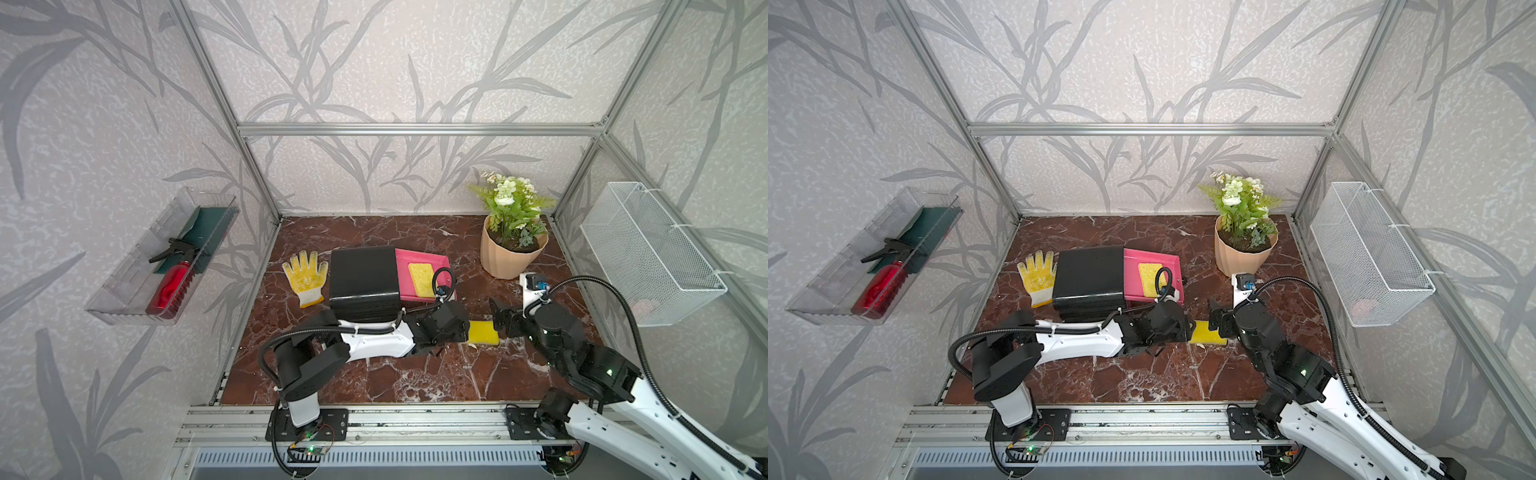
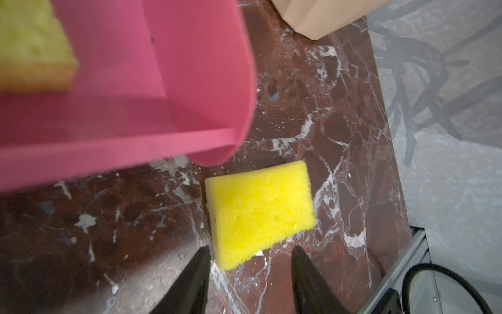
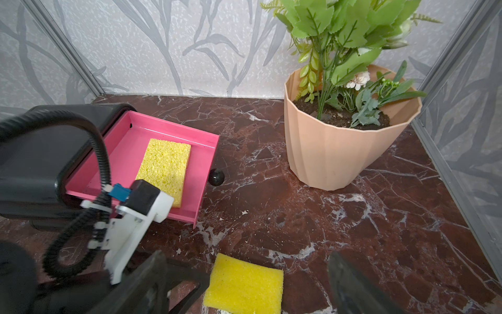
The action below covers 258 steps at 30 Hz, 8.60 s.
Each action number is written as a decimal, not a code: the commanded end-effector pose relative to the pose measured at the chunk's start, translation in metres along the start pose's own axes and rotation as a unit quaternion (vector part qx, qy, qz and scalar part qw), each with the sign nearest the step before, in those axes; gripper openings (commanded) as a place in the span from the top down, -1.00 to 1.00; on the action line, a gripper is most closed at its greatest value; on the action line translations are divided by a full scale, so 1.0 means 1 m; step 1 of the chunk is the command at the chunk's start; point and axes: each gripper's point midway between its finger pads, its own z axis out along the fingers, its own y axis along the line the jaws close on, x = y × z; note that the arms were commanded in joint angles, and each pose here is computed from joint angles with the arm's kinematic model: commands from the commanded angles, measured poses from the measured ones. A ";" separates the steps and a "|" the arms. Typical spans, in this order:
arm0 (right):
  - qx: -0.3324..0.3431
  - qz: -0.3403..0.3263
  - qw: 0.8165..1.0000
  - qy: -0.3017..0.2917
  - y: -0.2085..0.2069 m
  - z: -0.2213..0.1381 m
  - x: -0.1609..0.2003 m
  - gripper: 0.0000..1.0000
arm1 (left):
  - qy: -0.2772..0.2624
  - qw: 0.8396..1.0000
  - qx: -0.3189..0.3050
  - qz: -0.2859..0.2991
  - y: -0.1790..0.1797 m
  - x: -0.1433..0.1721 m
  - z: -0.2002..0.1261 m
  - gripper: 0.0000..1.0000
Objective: Take the sponge out of the drawer
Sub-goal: Place the sponge at the center of the board, then pick up the sponge from the drawer, then place the sponge at the center of the board.
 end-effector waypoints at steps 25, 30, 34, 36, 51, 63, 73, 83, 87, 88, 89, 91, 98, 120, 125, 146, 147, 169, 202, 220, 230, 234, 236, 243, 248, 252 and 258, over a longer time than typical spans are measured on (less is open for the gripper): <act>-0.028 -0.033 0.998 0.046 0.062 0.105 -0.044 -0.86 | 0.043 0.988 -0.140 0.048 0.129 -0.026 -0.193 -0.93; -0.079 -0.051 0.993 0.068 0.090 0.127 -0.038 -0.84 | 0.059 0.987 -0.142 0.045 0.134 -0.030 -0.176 -0.93; -0.098 -0.060 0.989 0.091 0.106 0.145 -0.033 -0.80 | 0.056 0.988 -0.139 0.027 0.139 -0.037 -0.162 -0.93; -0.108 -0.064 0.987 0.101 0.113 0.152 -0.029 -0.79 | 0.046 0.989 -0.141 0.021 0.142 -0.042 -0.158 -0.93; -0.159 -0.077 0.971 0.159 0.153 0.204 -0.008 -0.71 | 0.057 0.986 -0.156 0.009 0.159 -0.069 -0.130 -0.93; -0.157 -0.070 0.962 0.214 0.159 0.226 0.023 -0.53 | 0.037 0.994 -0.100 -0.030 0.148 -0.094 -0.095 -0.89; -0.117 -0.103 0.965 0.211 0.149 0.245 0.019 -0.52 | 0.019 0.995 -0.086 -0.039 0.142 -0.106 -0.086 -0.87; -0.104 -0.087 0.963 0.232 0.140 0.264 0.034 -0.23 | -0.006 0.998 -0.059 -0.020 0.130 -0.119 -0.100 -0.84; -0.122 -0.043 0.962 0.241 0.137 0.271 0.039 -0.01 | -0.025 0.998 -0.052 0.006 0.124 -0.125 -0.115 -0.84; -0.119 -0.041 0.961 0.247 0.135 0.273 0.042 0.04 | -0.032 0.998 -0.052 0.008 0.124 -0.127 -0.120 -0.84; -0.117 -0.041 0.960 0.250 0.134 0.274 0.043 0.11 | -0.036 0.998 -0.051 0.011 0.123 -0.129 -0.124 -0.84; -0.123 -0.045 0.958 0.256 0.136 0.273 0.045 0.28 | -0.046 0.997 -0.051 0.023 0.119 -0.134 -0.135 -0.84; -0.126 -0.067 0.965 0.221 0.133 0.266 0.027 0.77 | -0.087 0.993 -0.038 0.069 0.098 -0.153 -0.187 -0.87; -0.277 -0.435 0.856 -0.038 0.208 0.093 -0.057 0.85 | 0.032 0.995 0.080 0.052 0.047 -0.189 -0.205 -0.52; -0.305 -0.453 0.835 -0.072 0.216 0.079 -0.061 0.87 | 0.045 0.994 0.093 0.045 0.047 -0.181 -0.203 -0.48; -0.345 -0.493 0.797 -0.059 0.233 0.078 -0.052 0.87 | 0.079 0.992 0.086 0.047 0.053 -0.170 -0.196 0.11; -0.345 -0.496 0.795 -0.057 0.234 0.078 -0.051 0.87 | 0.079 0.992 0.086 0.047 0.053 -0.171 -0.196 0.16; -0.333 -0.492 0.803 -0.050 0.233 0.083 -0.050 0.76 | 0.091 0.993 0.059 0.045 0.067 -0.162 -0.188 1.00; -0.160 -0.200 0.963 -0.086 0.132 0.044 -0.077 -0.98 | -0.002 0.999 0.042 0.033 0.065 -0.092 -0.162 1.00; -0.109 -0.130 0.984 -0.056 0.085 0.028 -0.046 -0.98 | 0.040 0.999 0.032 0.000 0.088 -0.016 -0.080 1.00; -0.086 -0.123 0.987 -0.057 0.066 0.020 -0.039 -0.98 | 0.073 0.997 -0.006 0.003 0.094 0.002 -0.040 1.00; -0.084 -0.117 0.988 -0.058 0.063 0.019 -0.035 -0.98 | 0.076 0.997 -0.032 -0.001 0.102 0.002 -0.035 1.00; -0.083 -0.118 0.988 -0.055 0.062 0.020 -0.033 -0.98 | 0.083 0.995 -0.050 0.001 0.108 0.003 -0.031 1.00; -0.072 -0.110 0.990 -0.045 0.058 0.022 -0.027 -0.98 | 0.092 0.993 -0.069 0.014 0.110 0.002 -0.024 1.00; -0.062 -0.106 0.991 -0.043 0.056 0.025 -0.026 -0.98 | 0.091 0.992 -0.082 0.020 0.114 0.001 -0.025 0.96; -0.060 -0.107 0.992 -0.036 0.057 0.029 -0.024 -0.98 | 0.092 0.992 -0.088 0.025 0.116 0.001 -0.026 0.76; -0.057 -0.108 0.992 -0.030 0.059 0.034 -0.022 -0.98 | 0.079 0.991 -0.105 0.029 0.123 -0.003 -0.034 0.48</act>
